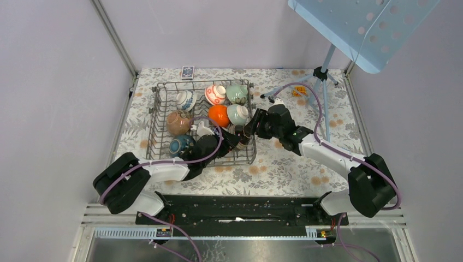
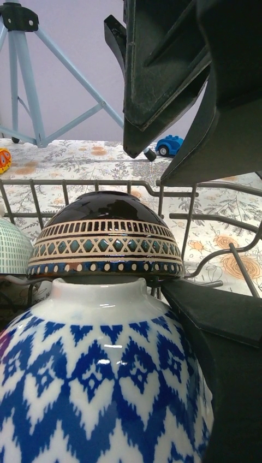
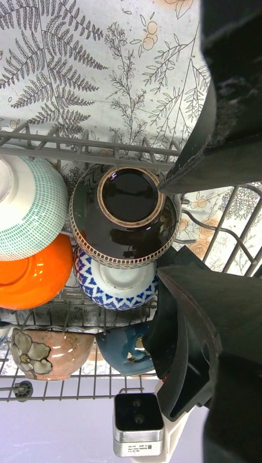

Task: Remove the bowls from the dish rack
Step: Pick up the bowl from the dish rack.

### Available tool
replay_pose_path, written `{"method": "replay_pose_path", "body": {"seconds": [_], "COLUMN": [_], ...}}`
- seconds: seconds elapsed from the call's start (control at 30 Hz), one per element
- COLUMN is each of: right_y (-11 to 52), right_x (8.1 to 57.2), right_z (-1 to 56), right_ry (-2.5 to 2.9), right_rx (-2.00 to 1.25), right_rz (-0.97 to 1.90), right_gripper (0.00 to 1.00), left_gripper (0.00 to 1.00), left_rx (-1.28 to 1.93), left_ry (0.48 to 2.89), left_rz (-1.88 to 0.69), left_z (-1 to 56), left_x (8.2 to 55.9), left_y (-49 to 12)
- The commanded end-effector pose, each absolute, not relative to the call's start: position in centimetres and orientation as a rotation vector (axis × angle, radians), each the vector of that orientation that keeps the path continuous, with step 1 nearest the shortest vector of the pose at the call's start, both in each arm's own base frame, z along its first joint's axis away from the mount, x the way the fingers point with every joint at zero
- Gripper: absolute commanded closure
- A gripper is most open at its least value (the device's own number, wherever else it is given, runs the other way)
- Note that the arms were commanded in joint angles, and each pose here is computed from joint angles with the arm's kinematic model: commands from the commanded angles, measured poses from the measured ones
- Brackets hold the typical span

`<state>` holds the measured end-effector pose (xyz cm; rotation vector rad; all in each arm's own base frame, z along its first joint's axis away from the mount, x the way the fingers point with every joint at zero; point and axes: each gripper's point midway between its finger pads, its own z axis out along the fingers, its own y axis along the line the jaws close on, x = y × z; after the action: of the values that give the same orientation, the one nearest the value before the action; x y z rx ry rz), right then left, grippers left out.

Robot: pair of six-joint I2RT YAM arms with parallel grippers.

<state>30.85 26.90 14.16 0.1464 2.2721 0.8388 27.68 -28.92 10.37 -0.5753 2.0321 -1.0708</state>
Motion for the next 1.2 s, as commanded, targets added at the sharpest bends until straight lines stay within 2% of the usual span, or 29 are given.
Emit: {"method": "replay_pose_path", "body": {"seconds": [0.0, 0.67, 1.17], "right_y": [27.7, 28.3, 27.8], "right_x": [31.9, 33.4, 33.8], "right_z": [16.0, 16.4, 12.8], "right_ry": [2.237, 2.252, 2.366], "right_rx": [0.155, 0.149, 0.153], "right_rz": [0.891, 0.867, 0.745], "right_gripper": [0.42, 0.43, 0.43], "left_gripper": [0.32, 0.37, 0.4], "left_rx": [-0.519, -0.443, -0.387], "left_ry": [1.956, 1.852, 1.857], "left_rz": [-1.143, -1.141, -1.124], "left_z": [13.0, 14.7, 14.7], "left_x": [28.7, 29.2, 29.5], "left_y": [-30.6, -30.2, -30.7]}}
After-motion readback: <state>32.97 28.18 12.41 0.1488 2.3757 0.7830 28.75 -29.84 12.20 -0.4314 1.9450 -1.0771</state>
